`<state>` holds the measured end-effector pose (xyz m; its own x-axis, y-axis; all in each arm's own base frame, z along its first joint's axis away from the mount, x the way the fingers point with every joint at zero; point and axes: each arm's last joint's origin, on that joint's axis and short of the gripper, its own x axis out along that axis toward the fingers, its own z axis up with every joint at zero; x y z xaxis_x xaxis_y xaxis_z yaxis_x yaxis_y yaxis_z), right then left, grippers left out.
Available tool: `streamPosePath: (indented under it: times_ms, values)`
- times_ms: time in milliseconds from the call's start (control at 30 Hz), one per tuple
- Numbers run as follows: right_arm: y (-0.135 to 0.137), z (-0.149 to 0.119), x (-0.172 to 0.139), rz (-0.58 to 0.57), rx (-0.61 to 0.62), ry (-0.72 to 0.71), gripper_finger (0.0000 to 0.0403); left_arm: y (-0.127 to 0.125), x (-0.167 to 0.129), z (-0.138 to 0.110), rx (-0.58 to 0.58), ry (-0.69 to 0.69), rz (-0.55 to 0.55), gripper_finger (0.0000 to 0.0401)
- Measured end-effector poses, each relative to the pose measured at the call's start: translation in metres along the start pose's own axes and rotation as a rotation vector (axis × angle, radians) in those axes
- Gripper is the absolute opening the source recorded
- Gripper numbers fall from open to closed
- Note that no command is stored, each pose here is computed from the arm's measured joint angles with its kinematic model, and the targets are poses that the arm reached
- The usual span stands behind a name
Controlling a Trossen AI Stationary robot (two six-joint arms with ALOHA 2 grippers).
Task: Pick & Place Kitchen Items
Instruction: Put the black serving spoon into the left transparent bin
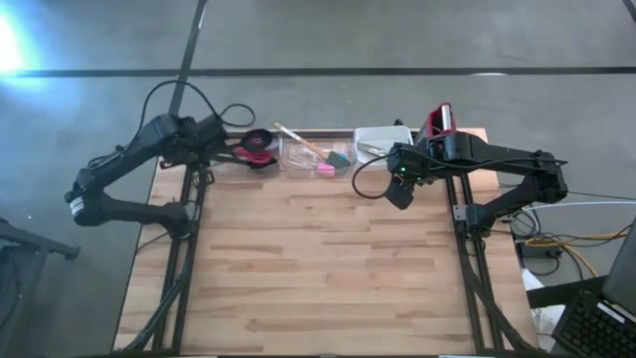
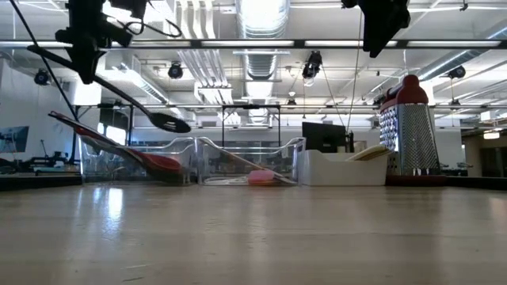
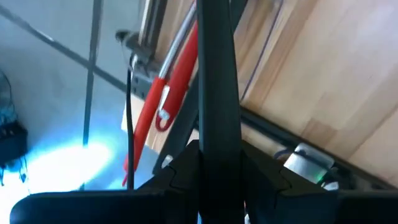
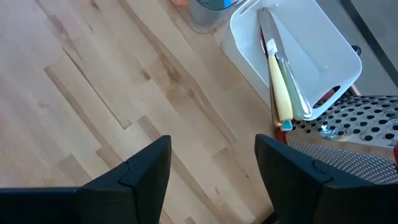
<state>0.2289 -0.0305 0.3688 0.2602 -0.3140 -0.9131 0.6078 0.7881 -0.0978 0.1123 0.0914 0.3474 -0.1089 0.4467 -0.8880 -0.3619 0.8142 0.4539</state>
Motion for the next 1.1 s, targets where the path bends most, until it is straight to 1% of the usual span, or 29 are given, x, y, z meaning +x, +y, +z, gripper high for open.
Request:
streamPosePath:
  times_ms: [67,167,300,500,600,867,1100]
  values:
    - [0.000,0.000,0.000,0.000,0.000,0.000,0.0224,0.002,0.005,-0.002,0.013,0.029,-0.003,0.0086]
    - [0.000,0.000,0.000,-0.004,0.000,-0.004,0.0224,0.002,0.016,-0.003,0.061,0.074,-0.013,0.0086]
    - [-0.001,0.001,0.000,-0.022,0.001,-0.015,0.0224,-0.001,0.033,0.000,0.112,0.091,-0.015,0.0086]
    - [-0.001,0.001,0.000,-0.021,0.003,-0.017,0.0224,-0.003,0.049,0.009,0.187,0.029,0.003,0.0086]
    - [-0.001,0.001,0.000,-0.020,0.004,-0.020,0.0224,-0.005,0.057,0.012,0.228,0.017,-0.025,0.0086]
    - [-0.001,0.002,0.000,-0.020,-0.003,-0.024,0.0224,0.000,0.087,0.019,0.239,0.065,-0.041,0.0086]
    - [-0.001,0.003,0.000,-0.040,-0.031,-0.042,0.0224,0.004,0.104,0.025,0.225,0.116,-0.027,0.0088]
